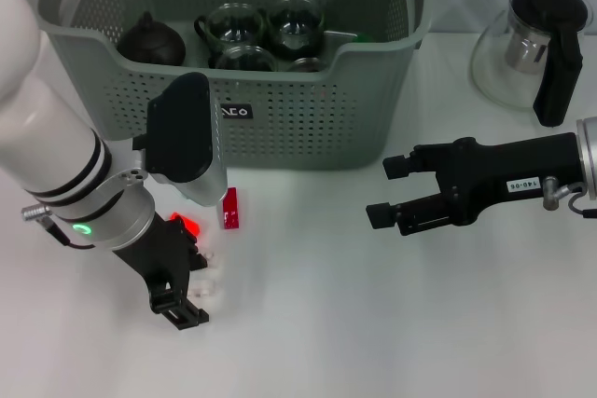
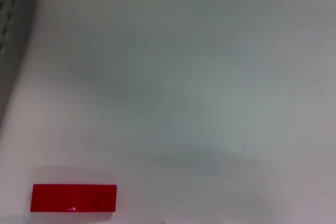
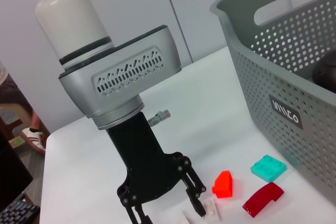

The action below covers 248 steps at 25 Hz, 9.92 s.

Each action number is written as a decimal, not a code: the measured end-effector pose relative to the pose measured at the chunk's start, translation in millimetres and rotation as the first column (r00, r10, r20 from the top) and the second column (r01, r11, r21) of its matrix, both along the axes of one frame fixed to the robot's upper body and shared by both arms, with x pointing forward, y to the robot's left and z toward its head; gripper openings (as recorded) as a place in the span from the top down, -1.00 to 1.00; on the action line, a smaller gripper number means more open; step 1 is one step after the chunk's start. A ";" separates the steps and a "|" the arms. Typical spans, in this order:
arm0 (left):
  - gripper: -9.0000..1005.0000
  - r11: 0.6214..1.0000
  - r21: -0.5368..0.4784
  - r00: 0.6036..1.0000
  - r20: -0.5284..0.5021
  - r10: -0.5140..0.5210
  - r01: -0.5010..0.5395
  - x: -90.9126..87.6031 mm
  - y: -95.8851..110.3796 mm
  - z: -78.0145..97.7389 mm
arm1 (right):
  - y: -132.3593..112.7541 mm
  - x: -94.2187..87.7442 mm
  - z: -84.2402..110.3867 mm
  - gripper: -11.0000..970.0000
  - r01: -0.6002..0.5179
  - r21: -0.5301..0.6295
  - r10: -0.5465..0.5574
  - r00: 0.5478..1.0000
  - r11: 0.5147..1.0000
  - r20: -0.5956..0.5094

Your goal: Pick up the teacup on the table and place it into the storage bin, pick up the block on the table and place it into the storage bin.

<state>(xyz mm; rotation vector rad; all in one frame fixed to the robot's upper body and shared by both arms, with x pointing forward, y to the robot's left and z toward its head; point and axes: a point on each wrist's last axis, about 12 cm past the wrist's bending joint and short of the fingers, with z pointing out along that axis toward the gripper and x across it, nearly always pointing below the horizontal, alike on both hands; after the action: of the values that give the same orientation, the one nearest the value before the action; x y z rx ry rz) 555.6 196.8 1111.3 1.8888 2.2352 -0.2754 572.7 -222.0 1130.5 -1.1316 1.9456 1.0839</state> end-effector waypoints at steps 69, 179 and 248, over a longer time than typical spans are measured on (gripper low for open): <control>0.57 0.634 -0.650 0.747 0.149 0.648 -0.420 130.0 32.5 117.4 | -12.1 -10.0 1.0 -0.95 -0.035 0.020 0.035 0.999 0.999 -0.036; -0.73 0.734 0.009 0.734 0.037 0.679 -0.679 36.9 -0.6 3.3 | -5.2 -11.4 -8.4 -0.95 -0.098 -0.015 0.098 0.995 0.995 -0.015; -0.27 0.613 -0.633 0.730 0.109 0.675 -0.472 106.5 28.6 135.4 | -10.0 -12.0 -8.2 -0.95 -0.065 0.003 0.065 0.997 0.998 -0.041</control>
<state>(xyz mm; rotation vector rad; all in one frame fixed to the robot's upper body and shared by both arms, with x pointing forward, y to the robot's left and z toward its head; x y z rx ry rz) 662.1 225.4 1246.7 0.7551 2.0639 -0.4081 560.7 -232.0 1122.3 -1.1882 1.9506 1.1509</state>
